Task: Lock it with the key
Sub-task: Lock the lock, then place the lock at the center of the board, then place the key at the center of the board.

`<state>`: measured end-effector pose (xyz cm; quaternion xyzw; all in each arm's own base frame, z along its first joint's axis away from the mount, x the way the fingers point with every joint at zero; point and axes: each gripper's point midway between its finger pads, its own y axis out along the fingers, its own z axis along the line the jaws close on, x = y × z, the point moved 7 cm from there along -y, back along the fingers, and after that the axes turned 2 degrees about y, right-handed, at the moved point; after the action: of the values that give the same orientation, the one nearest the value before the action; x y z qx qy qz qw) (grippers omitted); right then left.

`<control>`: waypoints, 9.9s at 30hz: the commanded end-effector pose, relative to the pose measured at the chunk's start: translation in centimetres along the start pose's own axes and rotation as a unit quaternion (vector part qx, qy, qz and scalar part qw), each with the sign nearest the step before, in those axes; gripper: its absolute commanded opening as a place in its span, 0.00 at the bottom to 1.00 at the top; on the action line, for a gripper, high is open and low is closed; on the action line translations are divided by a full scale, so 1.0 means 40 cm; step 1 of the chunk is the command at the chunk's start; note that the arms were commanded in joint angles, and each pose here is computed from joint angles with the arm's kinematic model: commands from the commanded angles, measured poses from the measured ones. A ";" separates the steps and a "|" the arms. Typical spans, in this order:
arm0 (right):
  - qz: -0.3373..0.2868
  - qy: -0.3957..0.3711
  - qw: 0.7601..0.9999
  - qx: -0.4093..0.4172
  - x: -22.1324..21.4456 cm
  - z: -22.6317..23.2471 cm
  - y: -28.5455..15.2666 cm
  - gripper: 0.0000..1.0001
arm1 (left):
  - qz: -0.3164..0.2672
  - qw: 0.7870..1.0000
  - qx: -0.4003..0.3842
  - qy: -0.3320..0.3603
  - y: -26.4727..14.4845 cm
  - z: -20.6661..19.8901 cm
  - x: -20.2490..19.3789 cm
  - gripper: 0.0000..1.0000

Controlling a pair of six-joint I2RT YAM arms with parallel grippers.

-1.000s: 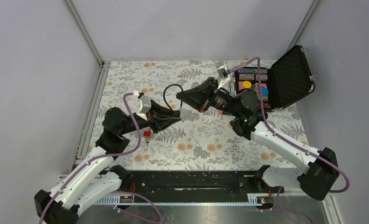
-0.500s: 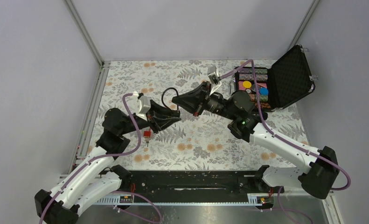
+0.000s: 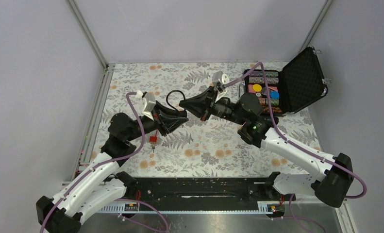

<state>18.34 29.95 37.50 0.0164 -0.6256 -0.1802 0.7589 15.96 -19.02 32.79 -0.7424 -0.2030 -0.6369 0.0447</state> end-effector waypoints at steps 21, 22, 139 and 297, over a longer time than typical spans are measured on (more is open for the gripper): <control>0.132 0.085 0.984 -0.084 -0.028 -0.002 0.013 0.00 | -0.078 0.988 0.104 -0.078 0.019 0.034 0.104 0.04; 0.133 0.088 0.983 -0.089 -0.023 -0.003 0.013 0.00 | -0.078 0.988 0.103 -0.082 0.020 0.033 0.103 0.06; 0.004 0.221 0.961 0.168 0.071 0.065 -0.102 0.48 | -0.081 0.981 -0.167 -0.056 0.055 -0.126 0.271 0.00; 0.322 0.171 0.827 -0.428 -0.506 -0.465 -0.098 0.00 | 0.302 0.855 0.218 -0.361 0.155 0.435 -0.483 0.09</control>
<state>29.84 27.62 12.12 -0.4945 -0.2961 -0.1338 0.8062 30.51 -22.63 10.90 -0.9193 -0.0827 -0.1908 0.3341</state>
